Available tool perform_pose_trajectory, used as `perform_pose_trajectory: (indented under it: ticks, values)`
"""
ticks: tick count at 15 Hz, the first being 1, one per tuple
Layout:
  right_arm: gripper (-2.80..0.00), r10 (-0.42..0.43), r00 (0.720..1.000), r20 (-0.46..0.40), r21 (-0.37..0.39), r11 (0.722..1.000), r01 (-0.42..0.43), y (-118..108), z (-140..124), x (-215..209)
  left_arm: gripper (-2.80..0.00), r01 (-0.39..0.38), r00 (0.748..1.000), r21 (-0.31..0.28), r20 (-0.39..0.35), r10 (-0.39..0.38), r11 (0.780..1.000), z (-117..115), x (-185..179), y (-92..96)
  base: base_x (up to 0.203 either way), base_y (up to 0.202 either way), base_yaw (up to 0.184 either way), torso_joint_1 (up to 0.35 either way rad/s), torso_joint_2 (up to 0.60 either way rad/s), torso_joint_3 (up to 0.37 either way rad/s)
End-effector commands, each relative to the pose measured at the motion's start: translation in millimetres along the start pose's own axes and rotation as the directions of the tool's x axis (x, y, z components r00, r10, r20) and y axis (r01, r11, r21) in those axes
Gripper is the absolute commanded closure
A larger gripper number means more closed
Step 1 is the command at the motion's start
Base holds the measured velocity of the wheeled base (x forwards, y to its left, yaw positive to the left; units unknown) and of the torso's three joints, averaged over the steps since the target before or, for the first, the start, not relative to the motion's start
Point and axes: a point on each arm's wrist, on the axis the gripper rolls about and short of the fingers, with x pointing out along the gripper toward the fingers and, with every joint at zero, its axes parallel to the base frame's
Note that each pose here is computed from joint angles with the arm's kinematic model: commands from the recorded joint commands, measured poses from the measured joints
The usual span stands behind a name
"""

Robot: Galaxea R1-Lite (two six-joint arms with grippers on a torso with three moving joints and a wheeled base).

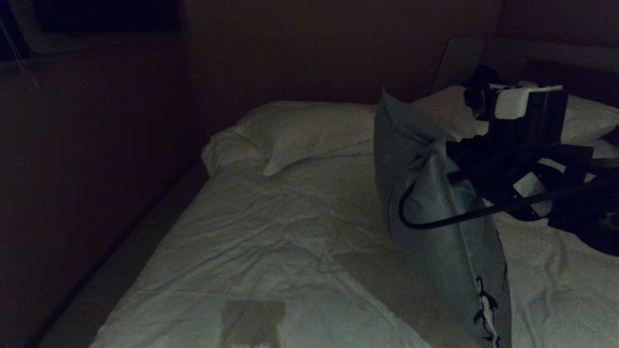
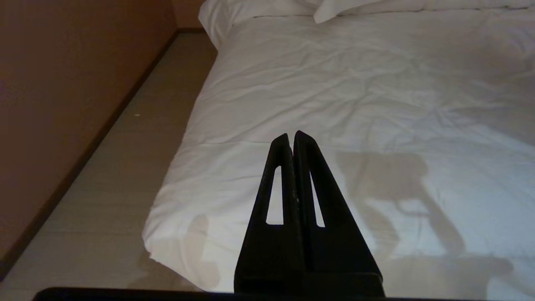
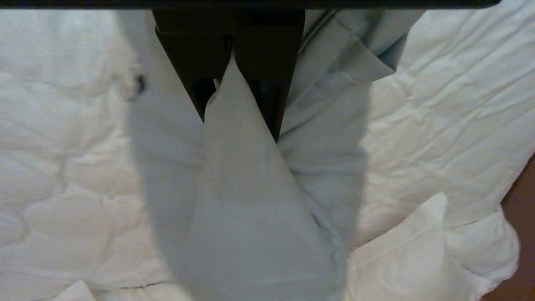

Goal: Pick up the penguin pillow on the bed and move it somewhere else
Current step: Move to the foot of the bed, then place the pillow at the end of the bed

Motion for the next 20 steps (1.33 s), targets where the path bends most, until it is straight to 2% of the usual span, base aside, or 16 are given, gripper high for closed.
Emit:
perform_pose_trajectory:
  ticks: [1, 6, 9, 12, 14, 17, 20]
  values:
    - [0.0, -0.016, 1.0, 0.001, -0.002, 1.0, 0.016, 2.0, -1.9, 1.9, 0.0, 0.0, 1.0, 0.0, 0.0, 0.0, 1.0, 0.0, 0.0, 0.0, 0.0, 0.0, 0.0, 0.0, 0.0, 0.0]
    - [0.0, -0.062, 0.998, 0.027, -0.003, 0.998, 0.063, 8.2, 2.8, 8.3, 0.0, 0.0, 1.0, 0.001, 0.0, 0.0, 1.0, 0.0, 0.0, 0.0, 0.0, 0.0, 0.0, 0.0, 0.0, 0.0]
    - [0.0, -0.074, 0.995, 0.069, -0.058, 0.995, 0.078, 28.1, 9.2, 26.0, 0.0, 0.0, 1.0, 0.0, 0.0, 0.0, 1.0, 0.0, 0.0, 0.0, 0.0, 0.0, 0.0, 0.0, 0.0, 0.0]
    - [0.0, -0.047, 0.994, 0.096, -0.151, 0.987, 0.061, 58.4, -12.8, 49.7, 0.0, 0.0, 1.0, 0.001, 0.0, 0.0, 1.0, 0.0, 0.0, 0.0, 0.0, 0.0, 0.0, 0.0, 0.0, 0.0]
    - [0.0, -0.039, 0.99, 0.132, -0.196, 0.978, 0.065, 80.2, -40.3, 67.0, 0.0, 0.0, 1.0, 0.0, 0.0, 0.0, 1.0, 0.0, 0.0, 0.0, 0.0, 0.0, 0.0, 0.0, 0.0, 0.0]
    - [0.0, -0.001, 0.967, 0.256, -0.215, 0.975, 0.057, 107.4, -69.3, 78.8, 0.0, 0.0, 1.0, 0.0, 0.0, 0.0, 1.0, 0.0, 0.0, 0.0, 0.0, 0.0, 0.0, 0.0, 0.0, 0.0]
    - [0.0, 0.069, 0.963, 0.26, -0.246, 0.969, -0.003, 134.3, -90.2, 67.0, 0.0, 0.0, 1.0, 0.001, 0.0, 0.0, 1.0, 0.0, 0.0, 0.0, 0.0, 0.0, 0.0, 0.0, 0.0, 0.0]
